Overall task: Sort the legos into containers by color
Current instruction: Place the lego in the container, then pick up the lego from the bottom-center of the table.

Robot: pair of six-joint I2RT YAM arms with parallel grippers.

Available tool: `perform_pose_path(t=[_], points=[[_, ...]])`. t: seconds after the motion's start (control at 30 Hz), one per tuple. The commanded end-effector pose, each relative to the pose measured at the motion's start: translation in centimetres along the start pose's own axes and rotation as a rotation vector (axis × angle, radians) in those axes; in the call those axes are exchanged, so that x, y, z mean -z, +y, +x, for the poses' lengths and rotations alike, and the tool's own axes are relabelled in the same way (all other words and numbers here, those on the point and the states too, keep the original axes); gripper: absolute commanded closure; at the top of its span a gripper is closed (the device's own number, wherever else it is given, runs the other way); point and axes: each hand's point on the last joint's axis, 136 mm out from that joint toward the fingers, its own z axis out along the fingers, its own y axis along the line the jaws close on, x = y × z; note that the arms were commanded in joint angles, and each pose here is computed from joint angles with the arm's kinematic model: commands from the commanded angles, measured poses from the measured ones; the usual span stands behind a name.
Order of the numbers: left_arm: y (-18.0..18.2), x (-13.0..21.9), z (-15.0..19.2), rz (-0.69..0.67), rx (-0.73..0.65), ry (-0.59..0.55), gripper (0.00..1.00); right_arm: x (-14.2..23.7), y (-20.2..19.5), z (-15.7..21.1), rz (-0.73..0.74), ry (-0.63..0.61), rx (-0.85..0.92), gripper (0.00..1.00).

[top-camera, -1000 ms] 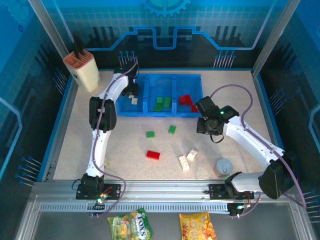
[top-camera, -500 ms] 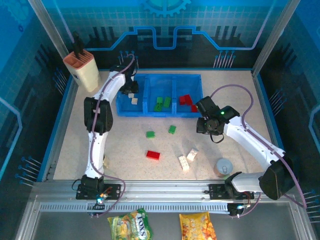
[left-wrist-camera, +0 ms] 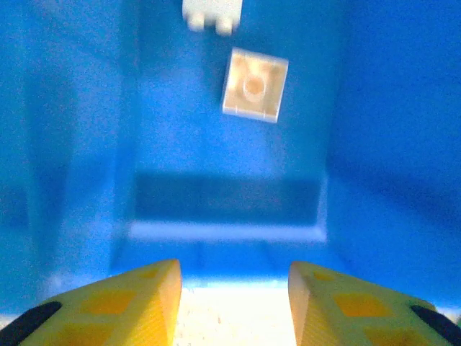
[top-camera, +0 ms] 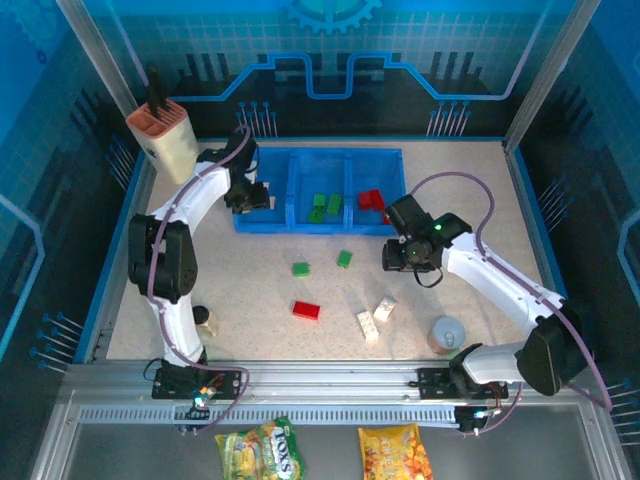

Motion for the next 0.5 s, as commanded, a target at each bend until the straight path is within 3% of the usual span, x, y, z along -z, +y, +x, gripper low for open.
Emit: perform_pose_path(t=[0.0, 0.17, 0.47], points=[[-0.6, 2.0, 1.7, 0.075, 0.026, -0.018, 0.56, -0.7, 0.9, 0.8, 0.001, 0.036, 0.053, 0.49], [0.1, 3.2, 5.0, 0.085, 0.023, 0.018, 0.55, -1.7, 1.0, 1.9, 0.039, 0.072, 0.036, 0.49], [1.4, 6.0, 8.1, 0.068, -0.035, 0.035, 0.54, -3.7, -0.1, 4.8, 0.122, 0.099, -0.243, 0.49]])
